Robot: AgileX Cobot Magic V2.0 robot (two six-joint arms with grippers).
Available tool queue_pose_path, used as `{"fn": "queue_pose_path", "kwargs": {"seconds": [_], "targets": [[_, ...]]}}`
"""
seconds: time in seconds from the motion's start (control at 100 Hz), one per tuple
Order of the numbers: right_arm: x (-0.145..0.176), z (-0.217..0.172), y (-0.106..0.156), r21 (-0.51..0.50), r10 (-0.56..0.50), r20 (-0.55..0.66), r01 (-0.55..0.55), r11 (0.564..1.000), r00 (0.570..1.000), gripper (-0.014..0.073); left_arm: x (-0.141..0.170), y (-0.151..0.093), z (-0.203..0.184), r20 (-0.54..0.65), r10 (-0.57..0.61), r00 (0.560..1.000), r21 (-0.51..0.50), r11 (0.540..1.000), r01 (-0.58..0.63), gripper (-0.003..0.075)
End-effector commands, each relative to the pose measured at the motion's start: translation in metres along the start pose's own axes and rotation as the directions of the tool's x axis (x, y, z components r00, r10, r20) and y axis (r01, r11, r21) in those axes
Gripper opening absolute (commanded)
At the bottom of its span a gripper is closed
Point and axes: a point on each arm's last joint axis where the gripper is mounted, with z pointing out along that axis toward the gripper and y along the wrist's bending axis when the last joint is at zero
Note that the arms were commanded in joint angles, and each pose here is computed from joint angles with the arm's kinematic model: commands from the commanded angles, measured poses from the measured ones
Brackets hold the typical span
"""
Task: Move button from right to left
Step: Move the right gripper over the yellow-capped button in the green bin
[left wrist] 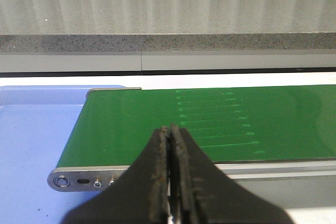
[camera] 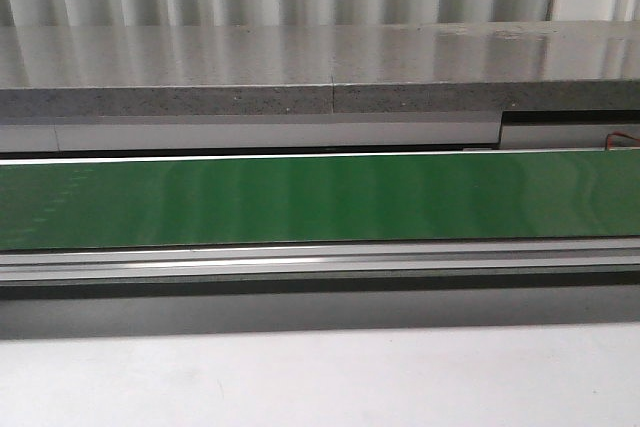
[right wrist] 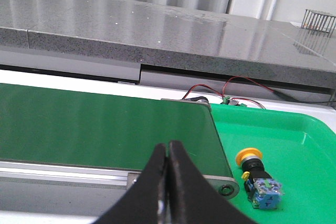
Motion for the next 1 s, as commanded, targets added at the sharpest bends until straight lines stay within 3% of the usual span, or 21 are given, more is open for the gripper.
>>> {"fn": "queue_pose_path", "kwargs": {"seconds": [0.0, 0.62, 0.86, 0.99], "targets": [[-0.015, -0.003, -0.001, 0.016, -0.008, 0.116, 0.007, 1.0, 0.993, -0.0066, 0.004, 0.0, 0.001, 0.073, -0.005, 0.997, 0.004, 1.0, 0.005, -0.002], [-0.016, -0.003, -0.001, 0.016, -0.012, 0.118, 0.01, 1.0, 0.993, -0.0066, 0.004, 0.0, 0.001, 0.073, -0.005, 0.997, 0.004, 1.0, 0.005, -0.002], [-0.048, -0.01, -0.004, 0.066, -0.222, 0.164, 0.214, 0.975, 0.961, -0.0066, 0.004, 0.0, 0.001, 0.073, -0.005, 0.997, 0.004, 1.0, 0.005, -0.002], [-0.08, -0.01, -0.007, 0.079, -0.241, 0.184, 0.23, 0.97, 0.953, -0.0066, 0.004, 0.0, 0.001, 0.073, -0.005, 0.997, 0.004, 1.0, 0.005, -0.002]]}}
